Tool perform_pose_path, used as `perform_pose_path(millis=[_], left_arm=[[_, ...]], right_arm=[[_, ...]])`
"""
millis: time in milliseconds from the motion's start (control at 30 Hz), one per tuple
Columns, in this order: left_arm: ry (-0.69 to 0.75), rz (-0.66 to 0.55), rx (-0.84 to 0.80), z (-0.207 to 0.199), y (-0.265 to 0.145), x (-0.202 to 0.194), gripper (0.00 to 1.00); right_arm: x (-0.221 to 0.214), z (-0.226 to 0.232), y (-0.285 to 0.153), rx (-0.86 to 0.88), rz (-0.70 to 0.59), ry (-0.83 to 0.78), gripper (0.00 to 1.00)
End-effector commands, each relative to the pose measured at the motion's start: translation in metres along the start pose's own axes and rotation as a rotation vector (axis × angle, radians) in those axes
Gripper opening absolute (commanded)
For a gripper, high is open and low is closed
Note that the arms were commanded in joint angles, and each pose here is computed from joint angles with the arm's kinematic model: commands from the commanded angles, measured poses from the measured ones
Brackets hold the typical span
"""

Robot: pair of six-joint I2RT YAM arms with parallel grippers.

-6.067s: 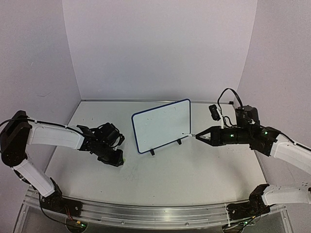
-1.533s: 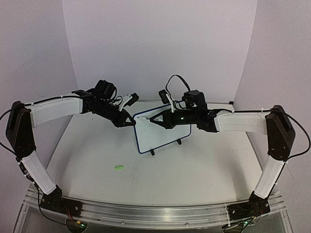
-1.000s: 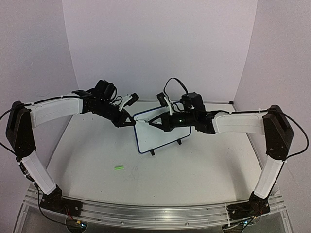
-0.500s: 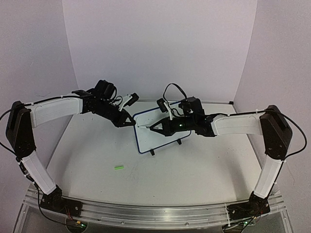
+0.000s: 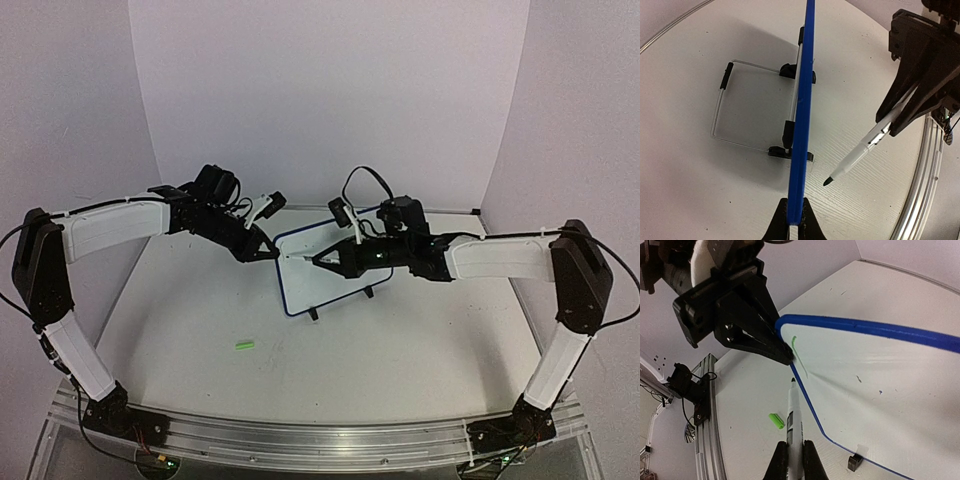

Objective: Write a sentence on the whiteboard
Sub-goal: Write on the whiteboard with the whiteboard marker without the cap.

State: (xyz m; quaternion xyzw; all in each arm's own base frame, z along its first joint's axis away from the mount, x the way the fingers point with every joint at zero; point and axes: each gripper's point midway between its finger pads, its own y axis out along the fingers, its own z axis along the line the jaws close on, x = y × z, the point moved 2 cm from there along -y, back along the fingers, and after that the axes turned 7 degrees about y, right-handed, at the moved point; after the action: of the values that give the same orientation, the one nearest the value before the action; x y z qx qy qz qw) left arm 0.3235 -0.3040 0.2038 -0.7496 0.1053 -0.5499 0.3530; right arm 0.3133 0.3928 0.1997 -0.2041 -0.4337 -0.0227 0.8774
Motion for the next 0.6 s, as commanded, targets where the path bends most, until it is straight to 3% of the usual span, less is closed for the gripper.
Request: perform_pose_path(millis=[0, 567], left_arm=[[0.028, 0.006, 0.010, 0.000, 0.000, 0.002, 0.00], [0.029, 0.004, 0.007, 0.000, -0.001, 0.003, 0.00]], right_arm=[[0.024, 0.012, -0.008, -0.010, -0.075, -0.054, 0.00], [0.025, 0.008, 0.010, -0.007, -0.062, -0.055, 0.00]])
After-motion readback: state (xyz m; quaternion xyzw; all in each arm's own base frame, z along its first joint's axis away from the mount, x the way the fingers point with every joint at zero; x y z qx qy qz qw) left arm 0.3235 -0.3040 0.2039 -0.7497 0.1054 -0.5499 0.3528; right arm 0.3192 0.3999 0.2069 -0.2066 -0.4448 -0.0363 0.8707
